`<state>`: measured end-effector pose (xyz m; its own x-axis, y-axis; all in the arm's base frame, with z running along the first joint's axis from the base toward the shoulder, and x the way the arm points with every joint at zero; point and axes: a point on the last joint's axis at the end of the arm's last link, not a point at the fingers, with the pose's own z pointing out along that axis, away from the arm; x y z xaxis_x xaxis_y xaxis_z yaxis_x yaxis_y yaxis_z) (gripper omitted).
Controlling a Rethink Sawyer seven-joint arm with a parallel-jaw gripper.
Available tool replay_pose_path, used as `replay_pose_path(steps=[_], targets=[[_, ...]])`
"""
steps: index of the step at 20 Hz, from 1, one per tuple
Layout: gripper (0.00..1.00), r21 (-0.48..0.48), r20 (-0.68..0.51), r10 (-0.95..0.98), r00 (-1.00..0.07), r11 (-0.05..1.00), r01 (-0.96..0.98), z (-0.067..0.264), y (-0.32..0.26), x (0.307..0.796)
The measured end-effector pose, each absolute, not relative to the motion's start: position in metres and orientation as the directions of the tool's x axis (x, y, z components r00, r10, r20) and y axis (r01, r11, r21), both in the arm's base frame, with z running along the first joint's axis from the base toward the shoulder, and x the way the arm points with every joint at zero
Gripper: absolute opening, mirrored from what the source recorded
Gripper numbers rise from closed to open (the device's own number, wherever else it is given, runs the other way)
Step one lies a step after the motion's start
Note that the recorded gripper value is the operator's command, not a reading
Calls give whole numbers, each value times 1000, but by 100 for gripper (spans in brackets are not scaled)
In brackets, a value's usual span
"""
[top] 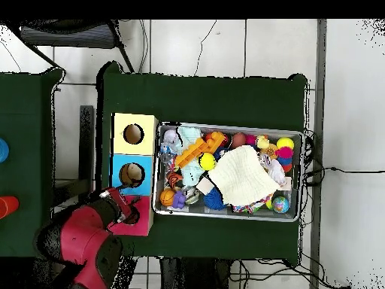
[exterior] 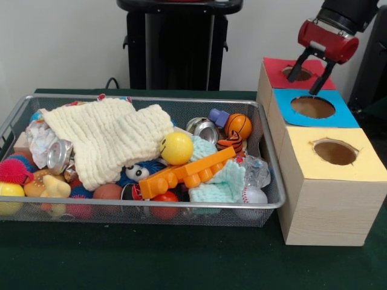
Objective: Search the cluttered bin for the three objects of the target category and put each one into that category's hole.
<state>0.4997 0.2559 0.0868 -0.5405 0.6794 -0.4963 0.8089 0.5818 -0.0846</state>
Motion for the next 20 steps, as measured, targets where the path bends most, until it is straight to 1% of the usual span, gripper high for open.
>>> replay_pose_path(steps=[2,3,8,11,13,15,16,20], targets=[[100,-80,-496,683,-536,578,812,93,244,505],[100,-66,-495,695,-522,569,820,102,220,515],[100,-10,-494,729,-473,540,842,124,158,535],[100,53,-488,762,-425,512,857,136,102,546],[100,92,-491,769,-409,512,854,135,70,549],[100,110,-496,766,-409,523,846,132,56,550],[100,136,-510,748,-425,558,819,124,39,552],[100,169,-526,706,-474,633,755,106,33,551]])
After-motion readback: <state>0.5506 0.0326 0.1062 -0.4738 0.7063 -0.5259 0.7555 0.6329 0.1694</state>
